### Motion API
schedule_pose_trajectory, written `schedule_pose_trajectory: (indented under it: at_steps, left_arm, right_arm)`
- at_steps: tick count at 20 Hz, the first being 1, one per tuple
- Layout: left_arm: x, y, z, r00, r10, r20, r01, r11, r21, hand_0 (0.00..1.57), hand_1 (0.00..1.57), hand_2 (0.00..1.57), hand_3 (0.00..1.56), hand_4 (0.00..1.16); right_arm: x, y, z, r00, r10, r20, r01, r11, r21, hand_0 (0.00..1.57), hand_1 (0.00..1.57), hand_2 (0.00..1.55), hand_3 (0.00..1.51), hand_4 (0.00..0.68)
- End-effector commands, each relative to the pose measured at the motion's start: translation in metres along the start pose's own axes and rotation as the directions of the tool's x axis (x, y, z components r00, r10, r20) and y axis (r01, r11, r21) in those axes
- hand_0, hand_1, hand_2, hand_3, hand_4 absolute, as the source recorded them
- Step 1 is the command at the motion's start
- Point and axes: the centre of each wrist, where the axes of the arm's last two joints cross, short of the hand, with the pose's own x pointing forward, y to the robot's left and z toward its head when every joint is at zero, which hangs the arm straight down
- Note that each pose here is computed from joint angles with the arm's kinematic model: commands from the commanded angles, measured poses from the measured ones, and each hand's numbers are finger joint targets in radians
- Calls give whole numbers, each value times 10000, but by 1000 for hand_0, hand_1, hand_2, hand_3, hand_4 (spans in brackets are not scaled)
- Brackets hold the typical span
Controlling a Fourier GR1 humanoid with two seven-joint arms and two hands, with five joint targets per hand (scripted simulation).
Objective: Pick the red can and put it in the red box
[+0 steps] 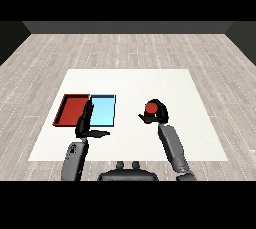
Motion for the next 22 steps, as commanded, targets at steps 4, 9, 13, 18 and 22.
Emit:
schedule_pose_trajectory:
  at_steps: [4,9,13,18,22]
  left_arm:
    - [-10,-488,-197,9967,607,-538,-658,9930,-984,0,0,0,0,0]
    - [26,-519,-164,9972,603,-440,-642,9935,-943,0,0,0,0,0]
    - [-27,-932,-217,9914,1079,-734,-1173,9836,-1373,0,0,0,0,0]
    - [73,-951,-247,9918,1017,-772,-1130,9806,-1604,0,0,0,0,0]
    - [-47,-1251,-115,9921,1000,-764,-1129,9753,-1898,0,0,0,0,0]
  right_arm:
    - [77,126,-25,9986,-373,366,372,9993,32,1429,1429,1443,1421,649]
    - [175,466,-89,9977,-349,585,339,9993,182,1435,1435,1446,1426,658]
    - [69,624,-54,9979,-277,588,262,9993,262,1425,1425,1443,1423,662]
    - [367,858,-53,9944,-477,948,413,9968,683,1407,1407,1405,1392,639]
    - [355,946,-36,9929,-779,897,692,9929,972,1377,1377,1406,1401,625]
